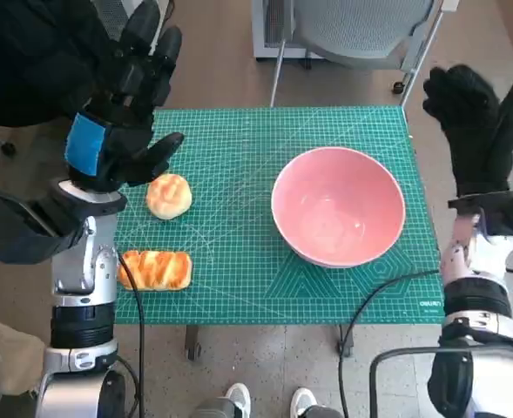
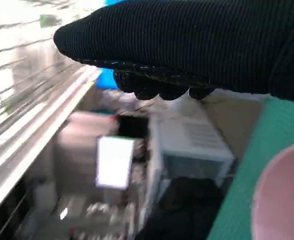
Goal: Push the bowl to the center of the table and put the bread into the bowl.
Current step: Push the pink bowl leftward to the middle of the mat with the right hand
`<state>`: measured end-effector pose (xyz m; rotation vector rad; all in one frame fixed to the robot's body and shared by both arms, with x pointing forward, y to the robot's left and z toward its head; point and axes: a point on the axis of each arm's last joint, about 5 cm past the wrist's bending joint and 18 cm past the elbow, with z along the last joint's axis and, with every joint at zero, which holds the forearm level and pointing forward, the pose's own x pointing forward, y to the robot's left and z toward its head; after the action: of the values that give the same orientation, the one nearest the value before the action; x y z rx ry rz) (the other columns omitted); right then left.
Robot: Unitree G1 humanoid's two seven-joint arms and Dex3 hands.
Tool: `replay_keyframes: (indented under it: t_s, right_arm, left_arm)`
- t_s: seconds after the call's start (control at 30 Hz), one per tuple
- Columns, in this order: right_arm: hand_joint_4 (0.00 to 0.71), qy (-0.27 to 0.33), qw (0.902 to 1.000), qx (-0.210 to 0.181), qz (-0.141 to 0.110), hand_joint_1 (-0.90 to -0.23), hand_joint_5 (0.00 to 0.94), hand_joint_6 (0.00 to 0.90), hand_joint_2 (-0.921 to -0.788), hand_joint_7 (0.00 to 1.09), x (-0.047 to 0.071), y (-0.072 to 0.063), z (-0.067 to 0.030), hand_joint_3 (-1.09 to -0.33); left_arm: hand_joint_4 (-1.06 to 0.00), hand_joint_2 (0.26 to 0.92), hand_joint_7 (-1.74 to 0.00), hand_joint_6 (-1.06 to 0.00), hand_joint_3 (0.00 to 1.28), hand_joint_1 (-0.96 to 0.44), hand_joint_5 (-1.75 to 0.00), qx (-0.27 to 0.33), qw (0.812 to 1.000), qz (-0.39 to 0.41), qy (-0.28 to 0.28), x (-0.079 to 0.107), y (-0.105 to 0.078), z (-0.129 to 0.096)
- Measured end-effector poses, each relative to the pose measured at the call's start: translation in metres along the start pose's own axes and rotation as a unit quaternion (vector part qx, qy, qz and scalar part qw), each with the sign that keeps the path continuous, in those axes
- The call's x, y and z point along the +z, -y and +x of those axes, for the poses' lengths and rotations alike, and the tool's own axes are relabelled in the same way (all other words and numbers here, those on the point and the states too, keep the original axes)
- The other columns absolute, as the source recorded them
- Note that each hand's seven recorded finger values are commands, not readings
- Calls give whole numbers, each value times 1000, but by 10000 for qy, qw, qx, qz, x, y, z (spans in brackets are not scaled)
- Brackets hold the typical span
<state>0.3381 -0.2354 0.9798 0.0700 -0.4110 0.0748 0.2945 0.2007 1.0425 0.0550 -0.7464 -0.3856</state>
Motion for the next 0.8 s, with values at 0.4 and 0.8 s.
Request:
replay_keyframes:
  t_s: [0.4, 0.8]
  right_arm:
    - [141, -733, 9966, -360, -46, -695, 10, 240, -921, 23, -121, 13, -75, -883]
    - [178, -1162, 9918, -531, -15, -707, 20, 261, -921, 33, -217, 35, -163, -878]
  left_arm:
    - [1, 921, -170, 1, 304, -556, 1, -14, 10000, 53, 14, 18, -10, -7]
    - [1, 921, -164, 1, 324, -570, 1, -4, 9999, 163, 6, 55, -34, -32]
